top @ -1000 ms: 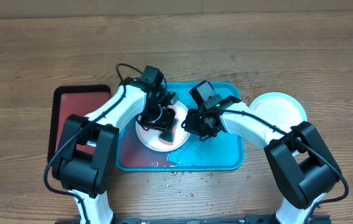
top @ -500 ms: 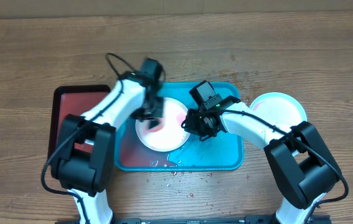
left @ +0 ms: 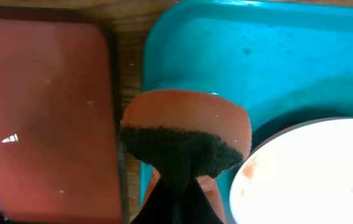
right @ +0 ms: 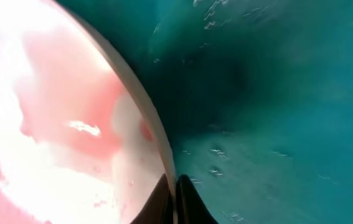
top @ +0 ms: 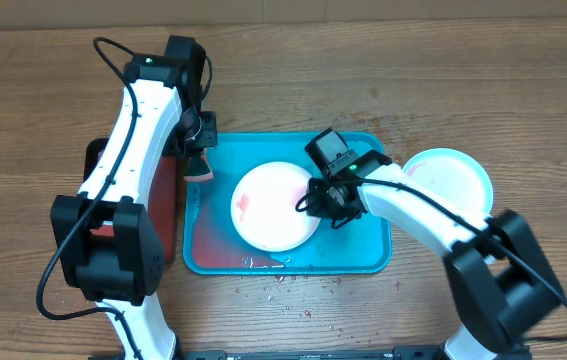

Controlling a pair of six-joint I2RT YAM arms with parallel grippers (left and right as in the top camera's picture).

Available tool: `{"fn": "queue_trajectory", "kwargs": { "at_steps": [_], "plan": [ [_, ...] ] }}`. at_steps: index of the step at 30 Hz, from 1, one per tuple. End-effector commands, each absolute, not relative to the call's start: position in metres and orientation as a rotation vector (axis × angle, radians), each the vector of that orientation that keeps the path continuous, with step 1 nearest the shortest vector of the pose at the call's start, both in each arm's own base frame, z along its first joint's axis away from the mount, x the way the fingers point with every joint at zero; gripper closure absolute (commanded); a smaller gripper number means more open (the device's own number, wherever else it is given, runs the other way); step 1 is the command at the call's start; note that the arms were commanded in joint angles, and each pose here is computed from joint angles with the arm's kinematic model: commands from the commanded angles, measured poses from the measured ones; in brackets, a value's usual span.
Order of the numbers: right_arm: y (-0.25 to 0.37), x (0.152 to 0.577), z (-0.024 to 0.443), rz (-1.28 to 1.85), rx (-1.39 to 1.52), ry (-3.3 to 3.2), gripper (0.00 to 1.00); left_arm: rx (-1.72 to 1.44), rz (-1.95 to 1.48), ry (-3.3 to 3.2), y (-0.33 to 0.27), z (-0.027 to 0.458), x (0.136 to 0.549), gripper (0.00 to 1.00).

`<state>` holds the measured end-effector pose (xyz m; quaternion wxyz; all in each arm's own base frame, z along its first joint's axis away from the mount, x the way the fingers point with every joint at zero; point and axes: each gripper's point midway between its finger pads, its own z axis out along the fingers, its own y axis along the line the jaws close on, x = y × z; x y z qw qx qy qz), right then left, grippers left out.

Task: Clean dirty plates on tray and stack at the side
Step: 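Lift the white plate with right gripper and stack it on the pile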

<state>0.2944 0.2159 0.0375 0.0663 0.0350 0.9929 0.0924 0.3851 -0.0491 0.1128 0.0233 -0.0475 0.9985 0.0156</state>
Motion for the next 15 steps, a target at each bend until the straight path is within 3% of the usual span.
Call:
{"fn": "queue_trajectory", "kwargs": {
  "at_steps": [1, 15],
  "plan": [
    [0.192, 0.329, 0.104, 0.022, 0.064, 2.715, 0.96, -0.081, -0.028, 3.092, -0.061, 0.117, 0.386, 0.96],
    [0.179, 0.310, 0.213, -0.594, -0.115, 2.106, 0.96, -0.132, -0.046, 3.090, -0.063, 0.117, 0.387, 0.96]
  ]
}}
